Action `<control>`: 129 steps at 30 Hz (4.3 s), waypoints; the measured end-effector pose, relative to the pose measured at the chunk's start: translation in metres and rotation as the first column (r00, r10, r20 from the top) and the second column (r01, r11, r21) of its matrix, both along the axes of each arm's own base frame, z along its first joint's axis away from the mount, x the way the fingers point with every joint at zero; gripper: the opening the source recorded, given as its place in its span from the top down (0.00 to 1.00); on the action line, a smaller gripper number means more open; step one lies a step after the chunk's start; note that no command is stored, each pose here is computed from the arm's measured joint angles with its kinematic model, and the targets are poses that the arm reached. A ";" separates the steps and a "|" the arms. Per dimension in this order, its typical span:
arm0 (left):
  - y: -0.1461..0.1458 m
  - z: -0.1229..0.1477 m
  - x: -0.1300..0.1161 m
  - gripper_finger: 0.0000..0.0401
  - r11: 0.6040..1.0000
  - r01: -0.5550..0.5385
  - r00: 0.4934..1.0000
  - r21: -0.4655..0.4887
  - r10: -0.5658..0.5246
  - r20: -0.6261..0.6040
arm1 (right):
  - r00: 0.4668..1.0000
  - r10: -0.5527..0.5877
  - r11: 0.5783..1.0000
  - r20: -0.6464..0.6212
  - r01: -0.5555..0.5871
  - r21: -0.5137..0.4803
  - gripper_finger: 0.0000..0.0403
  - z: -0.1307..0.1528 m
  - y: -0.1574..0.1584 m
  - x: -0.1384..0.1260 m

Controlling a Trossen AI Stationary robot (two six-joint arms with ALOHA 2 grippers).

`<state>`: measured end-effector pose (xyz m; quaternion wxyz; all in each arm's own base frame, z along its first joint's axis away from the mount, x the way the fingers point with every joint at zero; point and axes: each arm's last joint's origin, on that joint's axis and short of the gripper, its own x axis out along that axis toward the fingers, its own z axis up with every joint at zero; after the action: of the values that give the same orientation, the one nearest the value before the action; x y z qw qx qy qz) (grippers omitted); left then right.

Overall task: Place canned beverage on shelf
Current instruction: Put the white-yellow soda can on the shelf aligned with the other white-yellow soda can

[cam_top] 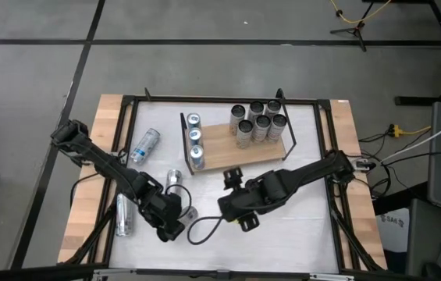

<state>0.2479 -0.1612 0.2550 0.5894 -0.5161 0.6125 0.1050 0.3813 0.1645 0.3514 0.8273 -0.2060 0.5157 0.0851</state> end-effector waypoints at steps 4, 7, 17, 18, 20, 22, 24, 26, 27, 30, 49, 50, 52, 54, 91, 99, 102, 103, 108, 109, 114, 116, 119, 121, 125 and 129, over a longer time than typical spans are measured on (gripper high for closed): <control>0.006 0.001 0.005 0.37 0.999 0.030 0.999 -0.020 -0.030 0.020 | 1.000 0.007 1.000 -0.004 -0.007 0.003 0.20 -0.014 0.006 0.011; 0.011 0.001 0.007 0.37 0.999 0.039 0.999 -0.022 -0.038 0.029 | 0.999 0.010 1.000 -0.042 -0.010 0.008 0.20 -0.019 0.007 0.011; 0.021 0.004 0.009 0.37 0.960 0.034 0.984 -0.277 -0.081 -0.158 | 0.989 0.051 0.998 -0.140 -0.044 0.048 0.20 -0.022 0.008 0.003; 0.021 0.004 0.008 0.37 0.955 0.024 0.979 -0.296 -0.082 -0.187 | 0.989 0.052 0.998 -0.140 -0.046 0.048 0.20 -0.022 0.008 0.003; 0.022 0.004 0.006 0.37 0.946 0.001 0.965 -0.325 -0.085 -0.246 | 0.989 0.053 0.998 -0.141 -0.046 0.048 0.20 -0.022 0.008 0.003; 0.022 0.004 0.002 0.37 0.941 -0.032 0.945 -0.337 -0.081 -0.316 | 0.988 0.054 0.998 -0.141 -0.048 0.047 0.20 -0.022 0.008 0.003; 0.020 0.003 -0.002 0.37 0.941 -0.055 0.923 -0.335 -0.080 -0.376 | 0.987 0.069 0.997 -0.144 -0.064 0.043 0.20 -0.022 0.008 0.003; 0.018 0.001 -0.006 0.37 0.940 -0.071 0.898 -0.334 -0.086 -0.433 | 0.986 0.085 0.996 -0.146 -0.079 0.045 0.20 -0.022 0.009 0.003; 0.016 0.000 -0.007 0.37 0.940 -0.073 0.885 -0.335 -0.094 -0.457 | 0.985 0.090 0.995 -0.146 -0.085 0.043 0.20 -0.022 0.009 0.003; 0.010 -0.004 -0.010 0.37 0.933 -0.059 0.857 -0.355 -0.135 -0.497 | 0.984 0.100 0.995 -0.146 -0.096 0.039 0.20 -0.022 0.009 0.003; -0.016 -0.046 -0.011 0.37 0.870 0.137 0.775 -0.474 -0.392 -0.497 | 0.981 0.120 0.991 -0.156 -0.108 0.082 0.20 -0.022 0.010 0.003; -0.017 -0.048 -0.010 0.37 0.865 0.145 0.772 -0.481 -0.403 -0.492 | 0.981 0.120 0.991 -0.156 -0.108 0.082 0.20 -0.022 0.010 0.003; -0.018 -0.053 -0.009 0.37 0.854 0.159 0.763 -0.496 -0.425 -0.486 | 0.981 0.120 0.991 -0.156 -0.108 0.082 0.20 -0.022 0.010 0.003; -0.020 -0.059 -0.007 0.37 0.843 0.173 0.756 -0.509 -0.445 -0.480 | 0.981 0.120 0.991 -0.156 -0.108 0.082 0.20 -0.022 0.010 0.003; -0.011 -0.066 0.002 0.27 0.853 0.160 0.776 -0.497 -0.420 -0.471 | 0.981 0.120 0.991 -0.155 -0.108 0.082 0.20 -0.022 0.010 0.003; -0.014 -0.066 -0.001 0.27 0.855 0.167 0.770 -0.491 -0.424 -0.476 | 0.981 0.119 0.991 -0.155 -0.108 0.082 0.20 -0.022 0.010 0.003; -0.014 -0.066 -0.001 0.27 0.856 0.168 0.771 -0.488 -0.423 -0.477 | 0.981 0.120 0.991 -0.155 -0.108 0.082 0.20 -0.022 0.010 0.003; -0.014 -0.066 -0.001 0.27 0.857 0.168 0.771 -0.487 -0.422 -0.477 | 0.981 0.119 0.991 -0.155 -0.108 0.082 0.20 -0.022 0.010 0.003; -0.014 -0.066 -0.001 0.27 0.863 0.170 0.775 -0.476 -0.415 -0.476 | 0.981 0.119 0.991 -0.155 -0.108 0.082 0.20 -0.022 0.010 0.003; -0.014 -0.066 -0.001 0.27 0.863 0.170 0.775 -0.476 -0.415 -0.476 | 0.981 0.119 0.991 -0.155 -0.108 0.082 0.20 -0.022 0.010 0.003; -0.014 -0.066 -0.001 0.25 0.857 0.194 0.781 -0.478 -0.430 -0.453 | 0.981 0.119 0.991 -0.155 -0.108 0.082 0.20 -0.022 0.010 0.003; -0.014 -0.067 0.000 0.24 0.859 0.206 0.786 -0.469 -0.430 -0.444 | 0.981 0.119 0.991 -0.155 -0.108 0.082 0.20 -0.022 0.010 0.003; -0.013 -0.067 0.000 0.19 0.859 0.224 0.792 -0.460 -0.436 -0.428 | 0.981 0.119 0.991 -0.156 -0.108 0.082 0.20 -0.023 0.010 0.003; -0.014 -0.067 0.000 0.16 0.863 0.228 0.794 -0.450 -0.432 -0.427 | 0.981 0.119 0.991 -0.155 -0.108 0.082 0.20 -0.022 0.010 0.003; -0.014 -0.068 -0.001 0.11 0.867 0.225 0.795 -0.445 -0.428 -0.431 | 0.981 0.120 0.991 -0.156 -0.108 0.082 0.20 -0.023 0.010 0.003; -0.012 -0.068 0.000 0.09 0.879 0.203 0.797 -0.431 -0.404 -0.449 | 0.981 0.119 0.991 -0.156 -0.107 0.082 0.20 -0.023 0.010 0.003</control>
<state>0.2483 -0.1734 0.1872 0.3025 -0.4596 0.8345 0.0301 0.3844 0.1741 0.3288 0.7840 -0.1973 0.5644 0.1671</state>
